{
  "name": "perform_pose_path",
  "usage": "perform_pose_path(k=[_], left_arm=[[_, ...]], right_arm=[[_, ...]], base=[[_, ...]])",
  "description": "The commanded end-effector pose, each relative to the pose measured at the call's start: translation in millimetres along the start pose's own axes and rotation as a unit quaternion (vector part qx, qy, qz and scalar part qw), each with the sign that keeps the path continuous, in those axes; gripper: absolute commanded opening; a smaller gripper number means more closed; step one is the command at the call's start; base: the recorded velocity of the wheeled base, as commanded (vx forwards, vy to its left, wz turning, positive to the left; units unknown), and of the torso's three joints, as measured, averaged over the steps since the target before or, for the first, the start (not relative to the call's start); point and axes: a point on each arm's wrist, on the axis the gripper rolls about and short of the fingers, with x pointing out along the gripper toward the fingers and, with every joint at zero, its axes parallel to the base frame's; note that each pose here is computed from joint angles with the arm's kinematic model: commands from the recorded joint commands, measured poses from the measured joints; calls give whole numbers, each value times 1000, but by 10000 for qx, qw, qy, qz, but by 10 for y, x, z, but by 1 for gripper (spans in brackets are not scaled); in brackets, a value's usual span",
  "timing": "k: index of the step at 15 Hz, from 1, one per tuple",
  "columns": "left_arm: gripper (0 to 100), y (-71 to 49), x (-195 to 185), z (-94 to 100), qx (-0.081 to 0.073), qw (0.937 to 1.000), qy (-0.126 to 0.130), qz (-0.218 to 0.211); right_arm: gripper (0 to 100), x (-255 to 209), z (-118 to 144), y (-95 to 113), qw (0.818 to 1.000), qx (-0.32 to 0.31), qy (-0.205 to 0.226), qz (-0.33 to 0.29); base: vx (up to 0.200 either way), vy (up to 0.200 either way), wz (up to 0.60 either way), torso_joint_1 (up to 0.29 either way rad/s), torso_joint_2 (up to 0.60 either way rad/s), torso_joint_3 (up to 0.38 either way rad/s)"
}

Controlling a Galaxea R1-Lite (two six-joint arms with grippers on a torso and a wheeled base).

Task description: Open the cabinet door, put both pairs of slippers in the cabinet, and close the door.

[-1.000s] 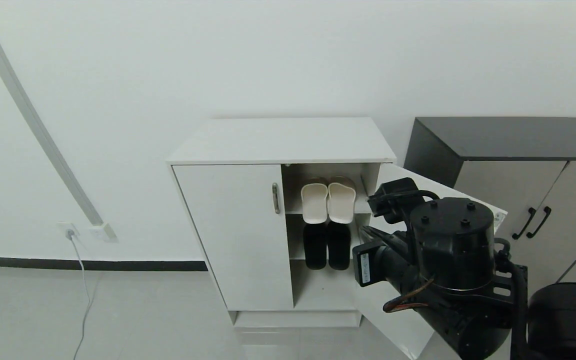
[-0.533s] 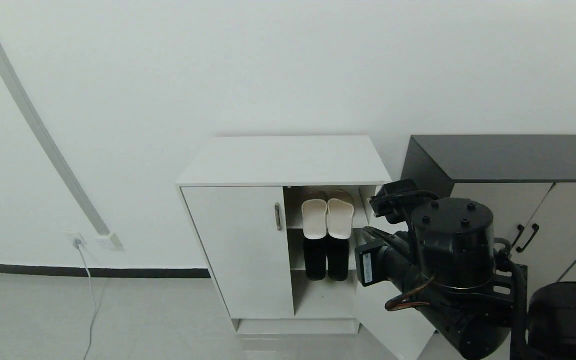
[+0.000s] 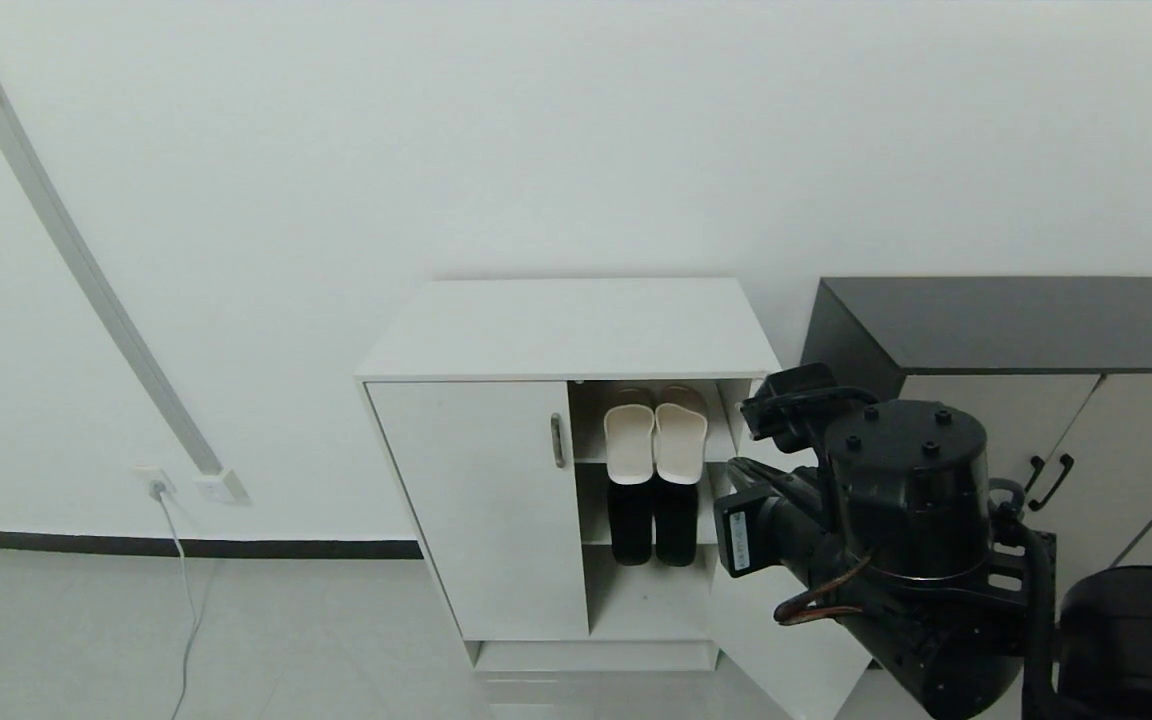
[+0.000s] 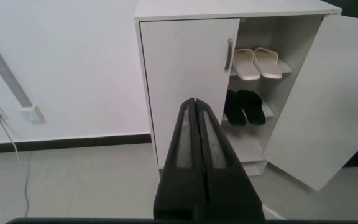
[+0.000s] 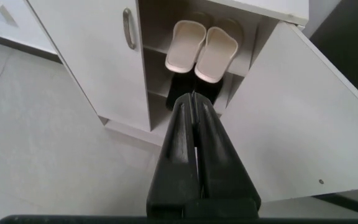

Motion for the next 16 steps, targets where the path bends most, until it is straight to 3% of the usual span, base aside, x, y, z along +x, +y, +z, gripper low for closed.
perform_pose_path(k=[1,8,16], left_arm=[[0,0,1,0,-1,10000,5,2],[0,0,1,0,-1,10000,5,2],[0,0,1,0,-1,10000,5,2]], right_arm=[[0,-2,0,2,10000,11,-2,63],[0,6,-8,-3,10000,-2,16,92],[0,56,-14,-73,10000,9,42,-44]], base=[[0,0,0,0,0,0],[0,0,-514,4,1,2],[-25,0,0,1,0,0]])
